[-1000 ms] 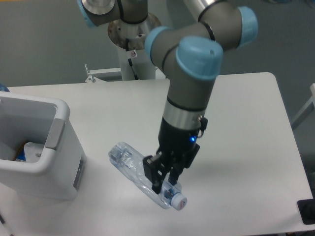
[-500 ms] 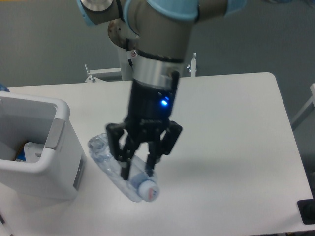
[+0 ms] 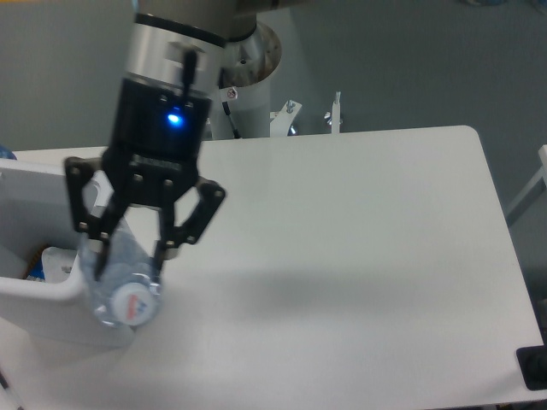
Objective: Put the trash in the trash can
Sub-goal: 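Lift the bottle and carry it over the trash bin, then lower the bottle into the bin and open the gripper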
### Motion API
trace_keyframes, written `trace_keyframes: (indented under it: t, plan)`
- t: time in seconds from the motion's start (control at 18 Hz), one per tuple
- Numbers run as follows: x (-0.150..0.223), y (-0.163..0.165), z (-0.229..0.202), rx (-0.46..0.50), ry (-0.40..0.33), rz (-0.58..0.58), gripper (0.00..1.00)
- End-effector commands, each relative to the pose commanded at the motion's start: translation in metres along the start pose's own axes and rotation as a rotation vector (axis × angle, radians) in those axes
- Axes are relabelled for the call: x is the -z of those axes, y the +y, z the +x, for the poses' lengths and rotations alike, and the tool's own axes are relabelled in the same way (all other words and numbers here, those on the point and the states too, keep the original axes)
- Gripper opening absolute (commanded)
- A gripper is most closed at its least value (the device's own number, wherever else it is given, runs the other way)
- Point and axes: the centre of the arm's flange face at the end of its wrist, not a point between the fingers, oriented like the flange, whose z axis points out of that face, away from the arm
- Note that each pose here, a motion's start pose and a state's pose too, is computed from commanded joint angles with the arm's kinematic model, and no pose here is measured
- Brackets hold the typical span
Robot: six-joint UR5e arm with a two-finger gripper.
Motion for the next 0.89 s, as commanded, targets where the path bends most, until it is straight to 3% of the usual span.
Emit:
trace_keyframes:
  t: [0.28,0.61,0.89]
  plan:
    - [-0.013,0.02,0.029,-0.066,0.095,-0.048,0.51]
    - [-0.024,0.037,0.041,-0.103,0.117,-0.08,0.51]
    - [-0.048,0.063,0.028,-0.151,0.117,-0.139,0.52]
